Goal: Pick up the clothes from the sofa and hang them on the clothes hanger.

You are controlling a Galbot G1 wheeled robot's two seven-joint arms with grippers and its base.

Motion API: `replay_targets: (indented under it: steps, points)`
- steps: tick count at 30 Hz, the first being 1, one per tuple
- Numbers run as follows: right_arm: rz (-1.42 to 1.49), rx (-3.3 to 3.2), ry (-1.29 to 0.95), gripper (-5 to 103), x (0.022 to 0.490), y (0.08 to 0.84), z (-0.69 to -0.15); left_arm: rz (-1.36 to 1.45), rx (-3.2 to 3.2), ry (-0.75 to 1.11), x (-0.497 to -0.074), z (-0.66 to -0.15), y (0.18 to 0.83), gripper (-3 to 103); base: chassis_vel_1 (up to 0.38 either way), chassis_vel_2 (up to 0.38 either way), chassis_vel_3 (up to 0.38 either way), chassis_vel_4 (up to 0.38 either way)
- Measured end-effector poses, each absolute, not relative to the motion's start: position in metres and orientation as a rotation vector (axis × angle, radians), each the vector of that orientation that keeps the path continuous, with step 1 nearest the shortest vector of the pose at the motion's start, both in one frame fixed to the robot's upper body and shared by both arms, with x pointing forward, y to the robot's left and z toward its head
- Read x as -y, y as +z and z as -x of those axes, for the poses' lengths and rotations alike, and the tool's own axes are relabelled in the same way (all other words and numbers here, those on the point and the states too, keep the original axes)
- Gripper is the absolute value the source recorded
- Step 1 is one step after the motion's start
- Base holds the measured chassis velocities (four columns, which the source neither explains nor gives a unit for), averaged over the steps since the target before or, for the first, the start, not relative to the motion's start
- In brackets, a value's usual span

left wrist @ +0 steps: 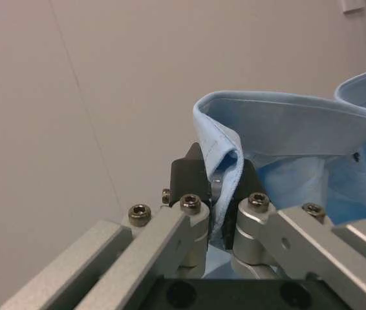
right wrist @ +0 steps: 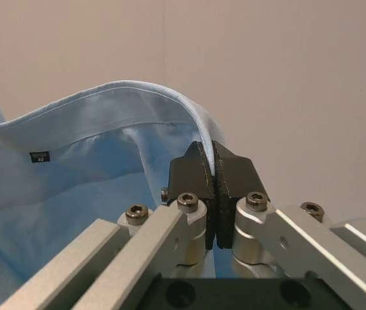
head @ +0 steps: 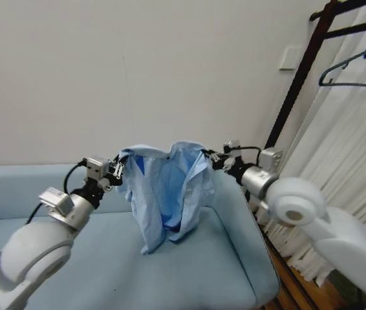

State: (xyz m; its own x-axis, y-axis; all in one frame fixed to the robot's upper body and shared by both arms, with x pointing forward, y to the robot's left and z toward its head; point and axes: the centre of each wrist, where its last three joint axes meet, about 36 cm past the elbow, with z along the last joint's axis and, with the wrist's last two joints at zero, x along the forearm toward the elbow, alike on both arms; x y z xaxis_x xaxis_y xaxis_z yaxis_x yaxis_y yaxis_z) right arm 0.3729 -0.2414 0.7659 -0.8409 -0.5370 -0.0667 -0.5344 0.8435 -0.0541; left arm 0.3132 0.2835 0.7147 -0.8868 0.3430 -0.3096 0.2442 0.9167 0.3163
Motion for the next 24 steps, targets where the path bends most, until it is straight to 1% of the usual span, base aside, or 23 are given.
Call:
replay_targets:
  steps: [3,7,9,12,14,17,19,20,24]
  points:
    - [0.916,-2.918,-0.032,1,0.241,0.782,-0.359,-0.423,-2.719,0.355,-0.293,-0.307,0.733,3,0.000,0.000,0.000,0.000]
    - [1.030,-2.886,0.009,1,0.244,0.815,-0.338,-0.478,-2.679,0.231,-0.308,-0.286,0.779,3,0.000,0.000,0.000,0.000]
    - [1.042,-2.874,0.011,1,0.245,0.823,-0.334,-0.497,-2.657,0.209,-0.309,-0.282,0.787,3,0.000,0.000,0.000,0.000]
    - [1.036,-2.840,-0.030,1,0.256,0.848,-0.322,-0.552,-2.618,0.155,-0.312,-0.268,0.809,3,0.000,0.000,0.000,0.000]
    - [1.037,-2.835,-0.048,1,0.260,0.852,-0.318,-0.556,-2.610,0.149,-0.313,-0.265,0.813,3,0.000,0.000,0.000,0.000]
    - [1.049,-2.851,-0.104,1,0.269,0.857,-0.304,-0.602,-2.624,0.085,-0.316,-0.254,0.824,3,0.000,0.000,0.000,0.000]
    - [1.074,-2.878,-0.115,1,0.270,0.856,-0.293,-0.621,-2.676,-0.003,-0.317,-0.251,0.828,3,0.000,0.000,0.000,0.000]
    - [1.074,-2.878,-0.115,1,0.270,0.856,-0.293,-0.621,-2.676,-0.003,-0.317,-0.251,0.828,3,0.000,0.000,0.000,0.000]
    - [1.081,-2.979,-0.132,1,0.270,0.851,-0.283,-0.619,-2.878,-0.268,-0.318,-0.256,0.822,3,0.000,0.000,0.000,0.000]
